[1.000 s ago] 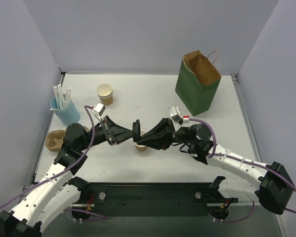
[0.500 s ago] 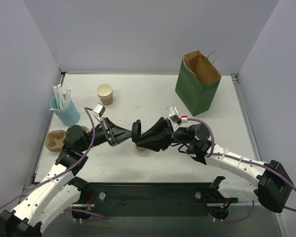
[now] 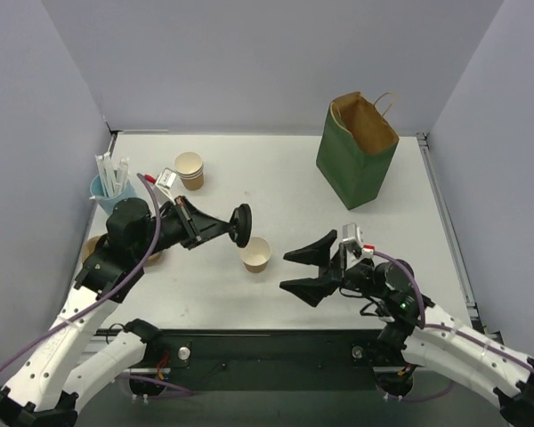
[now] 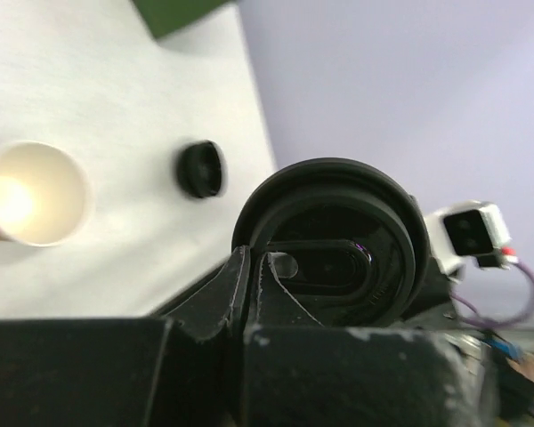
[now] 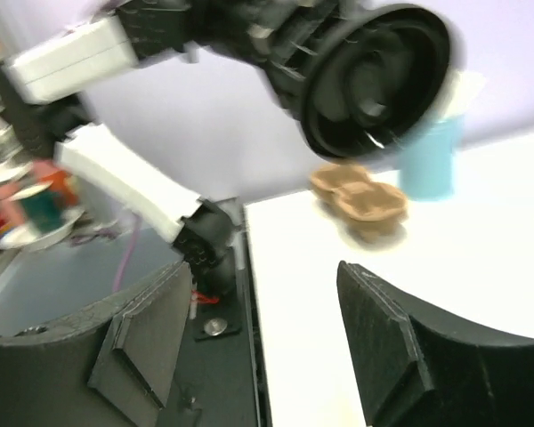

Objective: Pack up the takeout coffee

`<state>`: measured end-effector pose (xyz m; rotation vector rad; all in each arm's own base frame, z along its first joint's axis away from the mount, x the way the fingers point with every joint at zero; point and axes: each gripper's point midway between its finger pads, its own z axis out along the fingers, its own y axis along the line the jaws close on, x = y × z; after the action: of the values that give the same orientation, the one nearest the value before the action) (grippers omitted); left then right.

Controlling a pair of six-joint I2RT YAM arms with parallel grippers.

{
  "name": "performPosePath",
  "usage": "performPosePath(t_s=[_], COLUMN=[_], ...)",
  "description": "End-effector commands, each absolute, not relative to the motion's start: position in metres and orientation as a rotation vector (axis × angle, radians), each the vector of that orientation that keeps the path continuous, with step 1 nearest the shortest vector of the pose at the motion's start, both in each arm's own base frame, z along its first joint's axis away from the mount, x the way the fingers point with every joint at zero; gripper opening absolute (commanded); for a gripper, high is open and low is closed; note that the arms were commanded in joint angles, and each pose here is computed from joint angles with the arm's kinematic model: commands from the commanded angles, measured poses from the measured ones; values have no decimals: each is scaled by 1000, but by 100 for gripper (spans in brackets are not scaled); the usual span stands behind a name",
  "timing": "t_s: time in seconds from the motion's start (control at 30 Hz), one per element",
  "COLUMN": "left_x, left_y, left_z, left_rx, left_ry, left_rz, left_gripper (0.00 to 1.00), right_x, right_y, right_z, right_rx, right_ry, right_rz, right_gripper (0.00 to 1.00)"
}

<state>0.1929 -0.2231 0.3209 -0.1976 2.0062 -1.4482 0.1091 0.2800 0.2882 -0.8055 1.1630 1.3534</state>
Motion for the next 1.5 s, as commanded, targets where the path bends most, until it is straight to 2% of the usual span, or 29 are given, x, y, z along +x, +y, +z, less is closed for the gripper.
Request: performPosePath(t_s=[0.0,0.1,0.17,0.3,0.87,1.47], left_x=[211,219,219,225,260,267], left_y=[-178,-162,-164,-180,-232,-243], left_z=[288,278,270,256,198,147], left_rx=[-178,-199,-177,-112,9,47], left_ry=[2152,2201,2249,2305,2452,2545], left_rz=[-926,-730,-631,-420,-230,-130], left_gripper=[0,0,0,0,0,0], right_x=[153,184,184,181,185,188], right_y=[238,182,161,153,151,148], right_z=[245,221,214,207,200,200], right_rx=[-531,-200,-150,-140,-127,-143], right_ry=[1566,1831,1911,1952,2040,2035], right_rz=[1049,745,629,591,510,471], right_gripper=[67,67,67,67,67,68])
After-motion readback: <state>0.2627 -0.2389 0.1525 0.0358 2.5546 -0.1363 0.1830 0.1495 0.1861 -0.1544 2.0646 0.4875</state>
